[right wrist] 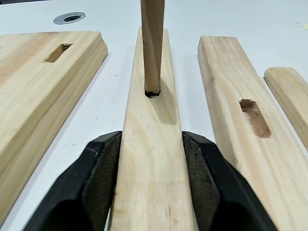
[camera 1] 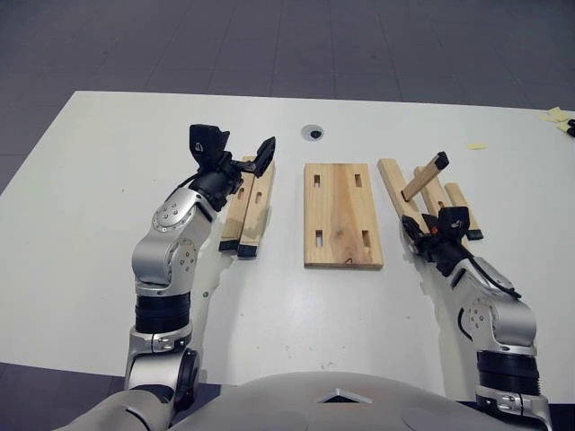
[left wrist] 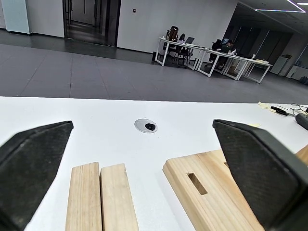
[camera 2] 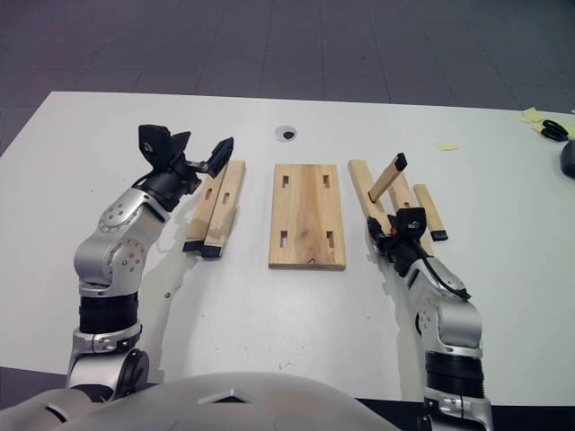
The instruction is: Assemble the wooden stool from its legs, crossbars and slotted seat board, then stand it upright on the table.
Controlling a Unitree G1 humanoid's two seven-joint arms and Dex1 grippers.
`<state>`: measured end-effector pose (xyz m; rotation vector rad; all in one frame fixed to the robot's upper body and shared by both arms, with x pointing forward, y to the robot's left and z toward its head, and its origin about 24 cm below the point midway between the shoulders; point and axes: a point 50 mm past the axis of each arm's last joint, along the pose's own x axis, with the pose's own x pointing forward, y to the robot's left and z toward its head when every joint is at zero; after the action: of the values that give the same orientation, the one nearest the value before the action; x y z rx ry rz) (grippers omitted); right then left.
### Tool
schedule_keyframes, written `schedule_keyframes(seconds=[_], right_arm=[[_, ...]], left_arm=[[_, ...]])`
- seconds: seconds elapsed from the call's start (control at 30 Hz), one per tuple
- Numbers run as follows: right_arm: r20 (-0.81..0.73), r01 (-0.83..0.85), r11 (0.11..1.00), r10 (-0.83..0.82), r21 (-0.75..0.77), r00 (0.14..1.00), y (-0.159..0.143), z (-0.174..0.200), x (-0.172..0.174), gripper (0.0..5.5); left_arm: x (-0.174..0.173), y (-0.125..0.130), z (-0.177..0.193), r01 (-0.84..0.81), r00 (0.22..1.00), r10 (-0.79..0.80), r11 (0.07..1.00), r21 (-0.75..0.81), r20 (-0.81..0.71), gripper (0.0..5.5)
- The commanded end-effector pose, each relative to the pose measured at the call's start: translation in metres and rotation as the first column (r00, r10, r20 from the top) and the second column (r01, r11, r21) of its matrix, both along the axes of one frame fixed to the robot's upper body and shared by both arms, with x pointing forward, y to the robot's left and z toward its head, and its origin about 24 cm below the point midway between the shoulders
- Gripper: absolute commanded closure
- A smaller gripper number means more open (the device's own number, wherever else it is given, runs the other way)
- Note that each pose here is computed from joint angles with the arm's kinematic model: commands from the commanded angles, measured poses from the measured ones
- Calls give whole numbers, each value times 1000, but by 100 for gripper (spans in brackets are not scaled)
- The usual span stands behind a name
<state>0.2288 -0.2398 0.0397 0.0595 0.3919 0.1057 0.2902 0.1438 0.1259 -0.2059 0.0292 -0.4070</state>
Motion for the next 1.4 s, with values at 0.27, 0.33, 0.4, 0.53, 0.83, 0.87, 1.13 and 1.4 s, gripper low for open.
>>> schedule_keyframes(seconds=[0.27, 0.33, 0.4, 0.53, 0.83, 0.87, 1.13, 1.4], right_arm=[[380, -9, 987, 69, -158, 922, 12, 59, 34, 347], [486, -36, 978, 135, -207, 863, 25, 76, 38, 347], [533, -130, 975, 207, -178, 821, 43, 84, 39, 347], [570, -294, 952, 288, -85, 770, 66, 96, 34, 347], [582, -469, 883, 394, -24, 711, 96, 107, 22, 347], [574, -492, 871, 414, -22, 707, 99, 106, 20, 347], [529, -580, 814, 509, -39, 679, 110, 99, 10, 347], [530, -549, 822, 535, -149, 658, 104, 98, 12, 347]], left_arm=[[15, -9, 30, 28, 999, -21, 981, -191, 43, 10], [20, -16, 46, 77, 997, -65, 937, -341, 48, 10], [23, -24, 62, 146, 989, -141, 848, -509, 49, 10], [26, -30, 80, 203, 969, -245, 721, -663, 30, 10], [27, -52, 70, 195, 923, -365, 721, -665, -125, 147], [25, -55, 70, 203, 917, -378, 717, -667, -128, 166], [22, -60, 71, 235, 901, -416, 705, -669, -122, 296], [21, -51, 70, 212, 909, -396, 709, -672, -131, 412]])
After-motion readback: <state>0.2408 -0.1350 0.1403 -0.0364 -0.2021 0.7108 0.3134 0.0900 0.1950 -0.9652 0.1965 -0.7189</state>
